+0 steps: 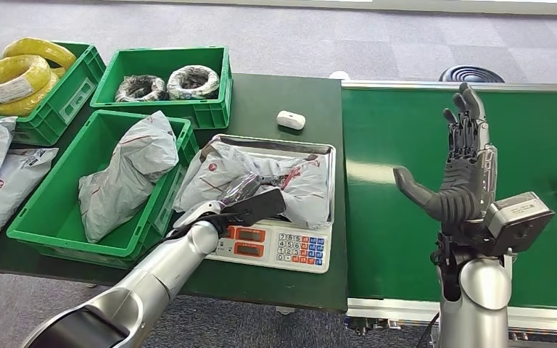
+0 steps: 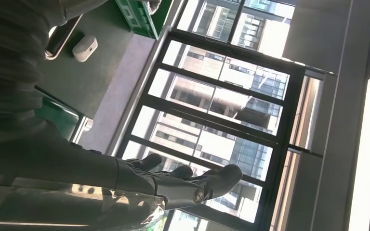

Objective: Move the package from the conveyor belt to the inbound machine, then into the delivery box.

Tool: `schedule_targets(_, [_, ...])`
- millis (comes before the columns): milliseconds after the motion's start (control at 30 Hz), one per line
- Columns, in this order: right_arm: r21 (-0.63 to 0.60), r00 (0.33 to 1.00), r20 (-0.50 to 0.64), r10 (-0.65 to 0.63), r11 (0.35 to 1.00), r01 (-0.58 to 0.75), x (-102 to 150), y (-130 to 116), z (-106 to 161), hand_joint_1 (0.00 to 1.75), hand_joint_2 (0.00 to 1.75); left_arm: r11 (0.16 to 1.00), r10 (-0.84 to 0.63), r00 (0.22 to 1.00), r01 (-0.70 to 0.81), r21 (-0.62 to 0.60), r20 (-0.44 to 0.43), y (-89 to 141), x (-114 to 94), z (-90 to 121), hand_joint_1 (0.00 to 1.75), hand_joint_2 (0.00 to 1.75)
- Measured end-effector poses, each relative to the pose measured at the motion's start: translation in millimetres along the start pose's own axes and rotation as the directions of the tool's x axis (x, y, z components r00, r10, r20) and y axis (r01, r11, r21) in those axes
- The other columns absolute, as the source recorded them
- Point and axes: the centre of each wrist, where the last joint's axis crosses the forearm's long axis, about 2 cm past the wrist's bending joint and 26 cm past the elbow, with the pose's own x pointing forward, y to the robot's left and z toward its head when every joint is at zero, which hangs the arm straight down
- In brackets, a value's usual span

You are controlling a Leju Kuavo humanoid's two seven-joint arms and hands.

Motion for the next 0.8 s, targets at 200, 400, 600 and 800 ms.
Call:
schedule_targets(200, [-0.01, 1.0, -0.013, 0.009, 1.0, -0.009, -1, -2, 3, 0.0, 1.75, 0.99, 0.05, 0.997, -0.058, 0.128, 0.064, 17, -5, 3, 1.75, 1.75])
schedule_targets(400, [-0.032, 0.999, -0.039, 0.025, 0.999, -0.027, -2, -6, 14, 0.0, 1.75, 0.941, 0.042, 0.987, -0.091, 0.327, 0.154, 70, 5, 14, 1.75, 1.75])
schedule_targets(600, [-0.059, 0.997, -0.066, 0.043, 0.997, -0.047, -2, -12, 27, 0.0, 1.75, 0.811, -0.062, 0.942, -0.144, 0.567, 0.329, 112, 23, 44, 1.75, 1.75])
schedule_targets(800, [-0.097, 0.991, -0.112, 0.068, 0.992, -0.08, -1, -20, 58, 0.0, 1.75, 0.382, -0.443, 0.887, 0.051, 0.923, 0.134, 169, 41, 111, 1.75, 1.75])
